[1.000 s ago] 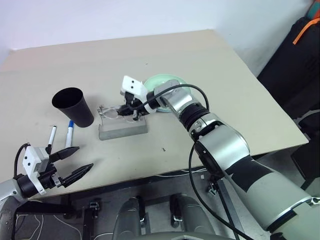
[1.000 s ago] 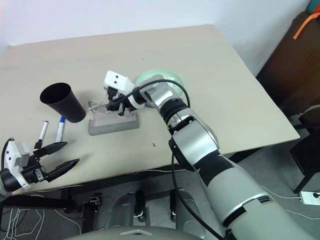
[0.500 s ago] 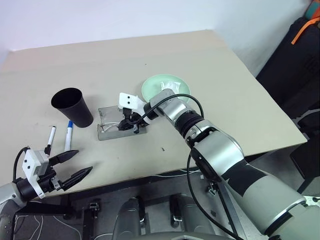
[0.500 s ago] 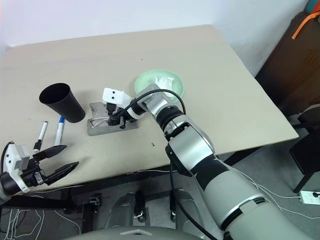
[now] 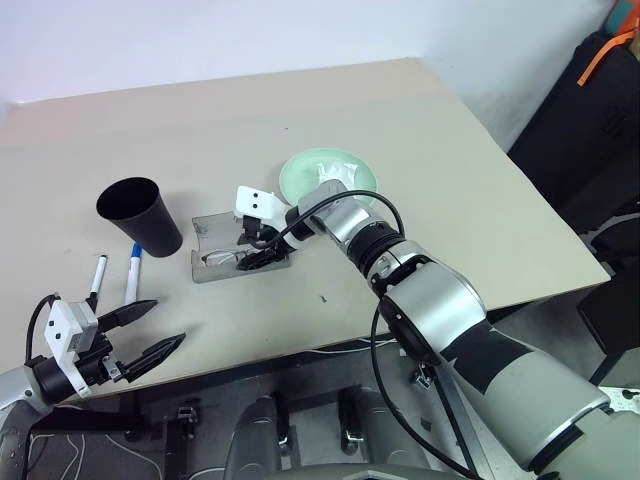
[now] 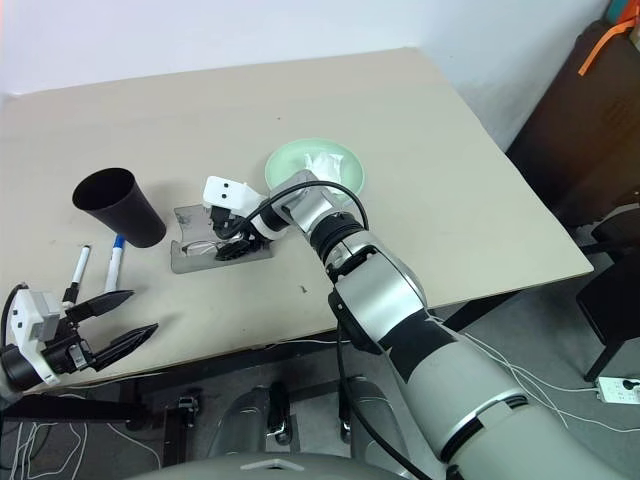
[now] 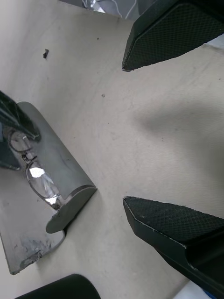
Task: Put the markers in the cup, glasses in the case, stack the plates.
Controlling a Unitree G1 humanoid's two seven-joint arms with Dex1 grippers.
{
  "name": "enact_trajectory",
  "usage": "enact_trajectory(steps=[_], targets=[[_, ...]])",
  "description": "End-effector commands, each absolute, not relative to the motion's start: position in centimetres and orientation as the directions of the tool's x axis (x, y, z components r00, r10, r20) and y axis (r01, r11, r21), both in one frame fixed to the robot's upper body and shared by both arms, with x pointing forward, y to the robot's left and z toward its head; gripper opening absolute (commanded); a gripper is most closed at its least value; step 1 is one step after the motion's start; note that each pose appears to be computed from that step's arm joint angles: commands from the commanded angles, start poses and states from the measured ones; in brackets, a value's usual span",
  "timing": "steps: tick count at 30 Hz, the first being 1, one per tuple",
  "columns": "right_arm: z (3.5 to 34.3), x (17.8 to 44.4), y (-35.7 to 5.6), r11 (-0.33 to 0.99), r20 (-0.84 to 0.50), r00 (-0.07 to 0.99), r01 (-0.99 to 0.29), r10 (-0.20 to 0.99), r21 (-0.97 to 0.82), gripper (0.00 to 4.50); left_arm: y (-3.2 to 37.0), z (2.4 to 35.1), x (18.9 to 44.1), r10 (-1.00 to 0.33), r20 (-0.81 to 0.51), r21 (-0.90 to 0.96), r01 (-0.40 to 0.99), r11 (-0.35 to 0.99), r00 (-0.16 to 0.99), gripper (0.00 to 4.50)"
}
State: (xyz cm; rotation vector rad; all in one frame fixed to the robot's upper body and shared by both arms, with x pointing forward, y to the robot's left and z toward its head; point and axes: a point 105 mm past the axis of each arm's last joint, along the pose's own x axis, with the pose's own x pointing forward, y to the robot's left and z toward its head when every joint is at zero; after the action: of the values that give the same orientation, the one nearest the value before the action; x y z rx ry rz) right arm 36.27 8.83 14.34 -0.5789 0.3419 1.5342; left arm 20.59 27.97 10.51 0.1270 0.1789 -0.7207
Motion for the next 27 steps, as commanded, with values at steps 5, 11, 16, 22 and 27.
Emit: enact_trajectory(steps=[5,11,16,22,27], targets=[[20.2,36.6,10.1,0.007,-0.349,0.032,-0.997,0.937,-0.074,3.58,27.8,10.9,20.8,-0.649,-0.195,0.082,0.672,0.736,0.735,4.5],[22.9,38.8,8.9,0.196,-0.192,0.182,-0.979,0.964,0.059,2.97,27.6,10.8,21.0,-0.654,-0.189,0.079,0.675,0.733,0.733,4.5],[22.0,40.6,7.7,0.35,-0.196,0.325,-0.93,0.925,0.109,1.21,27.6,10.8,21.1,-0.657,-0.19,0.078,0.678,0.731,0.73,4.5],[19.9,41.9,6.8,0.496,-0.246,0.457,-0.859,0.855,0.129,0.07,27.7,11.2,21.6,-0.661,-0.19,0.088,0.683,0.725,0.726,4.5],[18.3,42.2,6.4,0.547,-0.278,0.499,-0.827,0.821,0.132,0.07,27.6,11.3,21.6,-0.664,-0.191,0.091,0.686,0.722,0.723,4.5]])
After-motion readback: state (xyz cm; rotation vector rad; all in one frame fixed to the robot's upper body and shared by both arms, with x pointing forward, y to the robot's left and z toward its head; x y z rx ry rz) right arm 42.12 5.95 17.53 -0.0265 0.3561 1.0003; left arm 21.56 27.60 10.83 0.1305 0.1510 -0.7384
